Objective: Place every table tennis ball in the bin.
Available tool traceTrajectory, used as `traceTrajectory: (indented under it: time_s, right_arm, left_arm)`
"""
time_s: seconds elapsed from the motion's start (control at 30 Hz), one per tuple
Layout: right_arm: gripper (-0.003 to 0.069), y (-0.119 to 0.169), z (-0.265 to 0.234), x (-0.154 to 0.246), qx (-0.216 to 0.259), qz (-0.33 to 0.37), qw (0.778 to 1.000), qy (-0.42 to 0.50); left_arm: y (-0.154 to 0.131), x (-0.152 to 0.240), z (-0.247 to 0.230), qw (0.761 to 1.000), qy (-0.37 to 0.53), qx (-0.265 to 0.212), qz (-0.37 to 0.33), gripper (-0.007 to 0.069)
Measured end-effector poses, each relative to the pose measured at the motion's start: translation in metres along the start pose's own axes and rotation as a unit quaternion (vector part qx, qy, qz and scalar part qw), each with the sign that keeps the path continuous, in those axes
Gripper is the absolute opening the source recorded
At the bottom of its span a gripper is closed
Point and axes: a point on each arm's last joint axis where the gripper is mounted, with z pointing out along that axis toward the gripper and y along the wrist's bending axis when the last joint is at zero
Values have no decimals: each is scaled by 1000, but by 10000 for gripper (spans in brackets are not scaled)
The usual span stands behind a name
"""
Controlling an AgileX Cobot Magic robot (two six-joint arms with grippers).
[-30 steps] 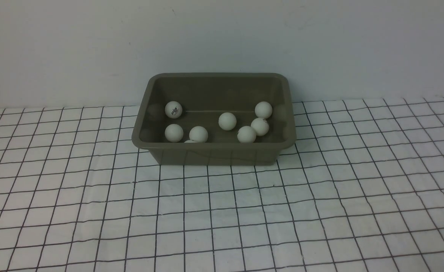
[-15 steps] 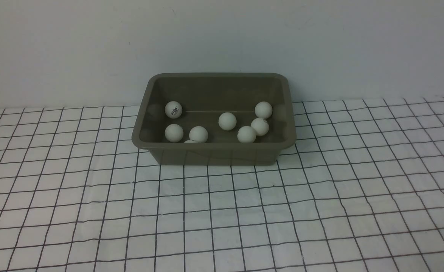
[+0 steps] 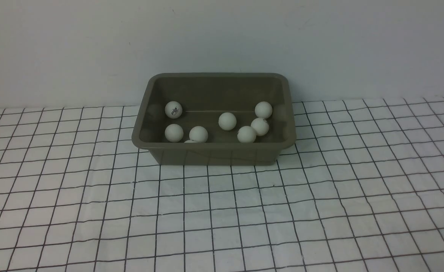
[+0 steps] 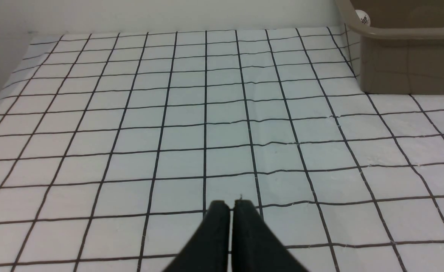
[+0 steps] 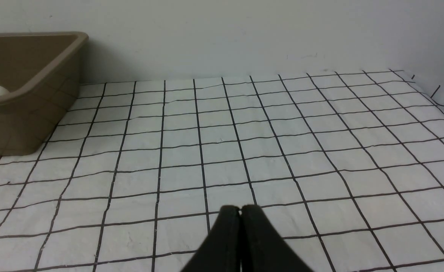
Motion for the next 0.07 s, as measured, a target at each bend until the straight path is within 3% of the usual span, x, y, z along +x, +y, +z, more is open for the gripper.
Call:
traceTrajectory:
  time_s: [0.07]
  right_arm:
    - [-18, 0, 0, 0, 0, 0, 1000, 0]
  left_arm:
    - [0, 0, 0, 1000, 0, 0, 0, -4]
